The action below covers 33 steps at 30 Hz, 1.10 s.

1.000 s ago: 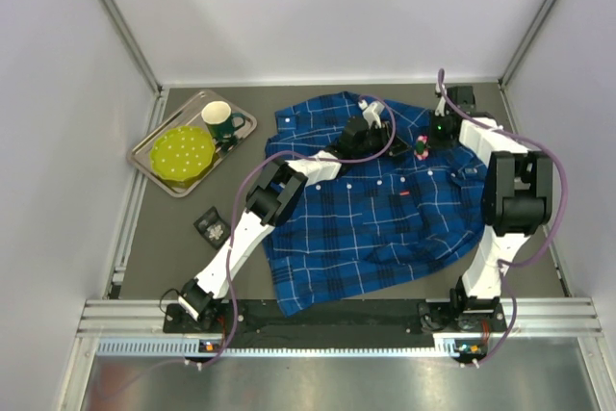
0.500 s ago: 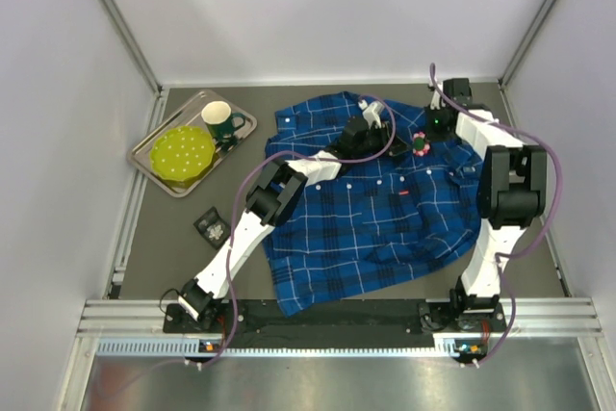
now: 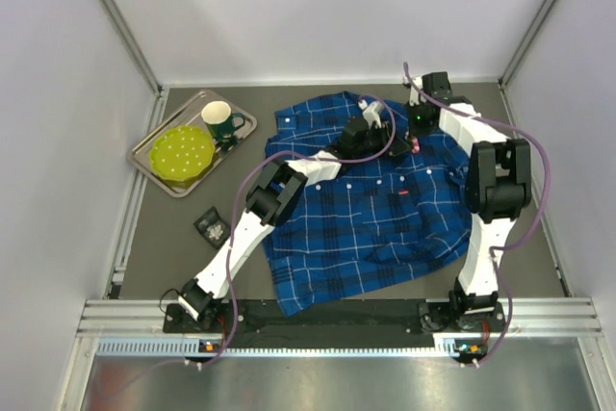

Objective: Remove the brooch from the garment
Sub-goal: Adjust the brooch on the flattened clothing.

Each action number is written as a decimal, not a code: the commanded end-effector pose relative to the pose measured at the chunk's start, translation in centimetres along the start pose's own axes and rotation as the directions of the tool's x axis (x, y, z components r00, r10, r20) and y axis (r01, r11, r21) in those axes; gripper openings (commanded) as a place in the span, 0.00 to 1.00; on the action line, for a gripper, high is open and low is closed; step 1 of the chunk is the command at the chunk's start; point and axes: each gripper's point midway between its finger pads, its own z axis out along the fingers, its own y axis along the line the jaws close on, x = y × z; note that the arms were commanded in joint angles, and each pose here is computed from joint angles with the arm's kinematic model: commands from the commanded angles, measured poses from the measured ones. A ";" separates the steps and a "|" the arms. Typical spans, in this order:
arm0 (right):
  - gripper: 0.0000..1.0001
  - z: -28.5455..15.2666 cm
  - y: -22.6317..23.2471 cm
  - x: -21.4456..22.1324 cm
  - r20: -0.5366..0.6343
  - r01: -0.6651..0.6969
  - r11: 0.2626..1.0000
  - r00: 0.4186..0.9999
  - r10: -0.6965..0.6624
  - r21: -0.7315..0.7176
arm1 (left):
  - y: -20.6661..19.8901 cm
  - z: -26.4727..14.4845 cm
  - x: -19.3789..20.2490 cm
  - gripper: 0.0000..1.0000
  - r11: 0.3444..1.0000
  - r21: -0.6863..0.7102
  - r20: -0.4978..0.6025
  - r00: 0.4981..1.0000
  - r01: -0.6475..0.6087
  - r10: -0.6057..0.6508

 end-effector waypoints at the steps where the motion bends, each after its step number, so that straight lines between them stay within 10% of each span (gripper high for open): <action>1: 0.00 1.8 -0.4 2.2 -0.081 -0.017 0.999 0.997 0.020 0.044 | -0.7 -0.1 1.8 0.31 1.000 -0.001 -0.067 0.997 0.025 -0.025; 12: 0.00 1.9 -3.5 3.8 -0.083 -0.257 0.965 0.962 0.260 0.045 | -1.2 -0.9 0.8 0.29 1.000 -0.004 -0.059 0.998 0.003 -0.003; 33: 0.00 2.0 -4.3 5.1 -0.084 -0.299 0.954 0.951 0.299 0.013 | -1.4 -0.8 -3.8 0.31 0.997 0.024 -0.004 0.997 -0.071 0.071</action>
